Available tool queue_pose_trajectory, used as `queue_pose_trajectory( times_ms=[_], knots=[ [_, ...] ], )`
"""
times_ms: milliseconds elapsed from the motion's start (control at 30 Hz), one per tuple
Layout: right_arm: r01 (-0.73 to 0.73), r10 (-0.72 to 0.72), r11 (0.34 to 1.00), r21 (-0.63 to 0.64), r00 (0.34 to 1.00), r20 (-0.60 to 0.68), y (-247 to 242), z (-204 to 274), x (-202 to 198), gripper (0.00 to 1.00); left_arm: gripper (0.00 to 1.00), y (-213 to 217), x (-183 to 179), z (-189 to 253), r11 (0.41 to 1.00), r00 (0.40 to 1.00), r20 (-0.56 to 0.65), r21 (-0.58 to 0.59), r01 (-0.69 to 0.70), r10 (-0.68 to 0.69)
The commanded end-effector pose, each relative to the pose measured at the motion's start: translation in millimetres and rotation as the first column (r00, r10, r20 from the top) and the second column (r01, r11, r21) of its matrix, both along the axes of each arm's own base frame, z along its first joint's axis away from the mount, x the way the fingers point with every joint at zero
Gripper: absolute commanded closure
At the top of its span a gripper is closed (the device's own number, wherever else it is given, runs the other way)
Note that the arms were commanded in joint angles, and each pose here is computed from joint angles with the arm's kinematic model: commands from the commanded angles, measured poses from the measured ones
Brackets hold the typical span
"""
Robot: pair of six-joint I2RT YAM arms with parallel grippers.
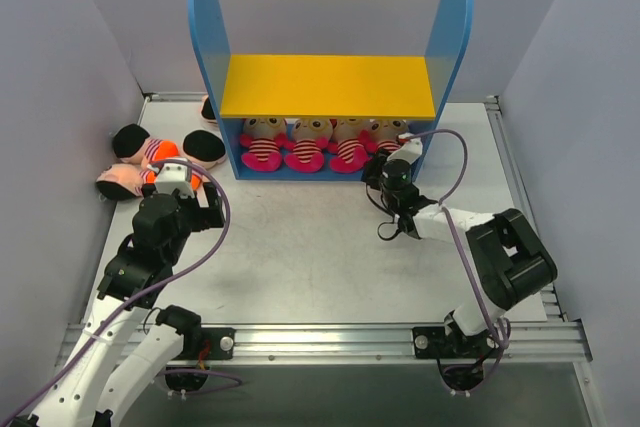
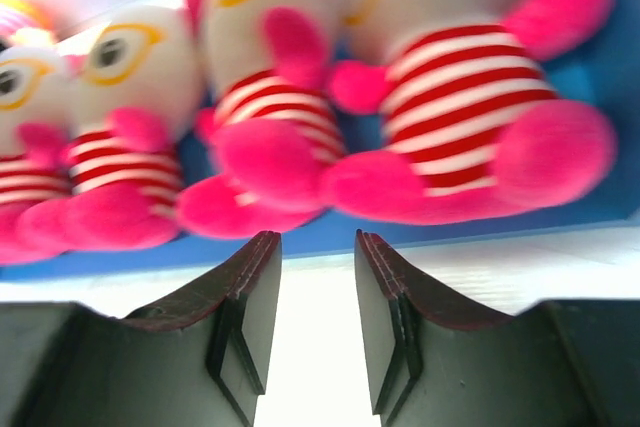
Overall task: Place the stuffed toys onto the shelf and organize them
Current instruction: Adjust the position of the stuffed toy
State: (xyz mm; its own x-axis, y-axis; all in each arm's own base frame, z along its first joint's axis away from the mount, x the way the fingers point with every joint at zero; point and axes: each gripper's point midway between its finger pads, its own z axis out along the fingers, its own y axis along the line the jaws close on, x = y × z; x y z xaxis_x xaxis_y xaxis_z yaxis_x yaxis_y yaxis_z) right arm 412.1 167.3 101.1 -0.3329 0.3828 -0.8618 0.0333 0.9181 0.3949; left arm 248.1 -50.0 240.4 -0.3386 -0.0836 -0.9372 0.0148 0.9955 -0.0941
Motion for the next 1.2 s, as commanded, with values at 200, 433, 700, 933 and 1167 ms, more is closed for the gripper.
queue_pose_trajectory(
  times_ms=[200,433,700,933,1167],
  knots=[
    [-0.056,0.057,0.998,-0.014,0.995,0.086,29,40,19,0.59,0.04,0,2,6,1.000,1.000,0.031,-0.002,0.008,-0.008],
    [-0.059,0.060,0.998,-0.013,0.994,0.094,38,40,30,0.54,0.04,-1,2,7,1.000,0.999,0.032,-0.003,0.011,-0.011],
    [-0.065,0.066,0.998,-0.010,0.995,0.081,47,31,43,0.53,0.04,-1,2,8,1.000,0.999,0.037,-0.006,0.012,-0.012],
    [-0.095,0.092,0.995,0.033,0.993,0.072,58,27,44,0.53,0.04,-1,1,8,1.000,0.999,0.039,-0.007,0.014,-0.013],
    [-0.120,0.115,0.990,0.072,0.991,0.075,67,29,45,0.53,0.04,-1,1,9,1.000,0.999,0.041,-0.008,0.014,-0.013]
  ],
)
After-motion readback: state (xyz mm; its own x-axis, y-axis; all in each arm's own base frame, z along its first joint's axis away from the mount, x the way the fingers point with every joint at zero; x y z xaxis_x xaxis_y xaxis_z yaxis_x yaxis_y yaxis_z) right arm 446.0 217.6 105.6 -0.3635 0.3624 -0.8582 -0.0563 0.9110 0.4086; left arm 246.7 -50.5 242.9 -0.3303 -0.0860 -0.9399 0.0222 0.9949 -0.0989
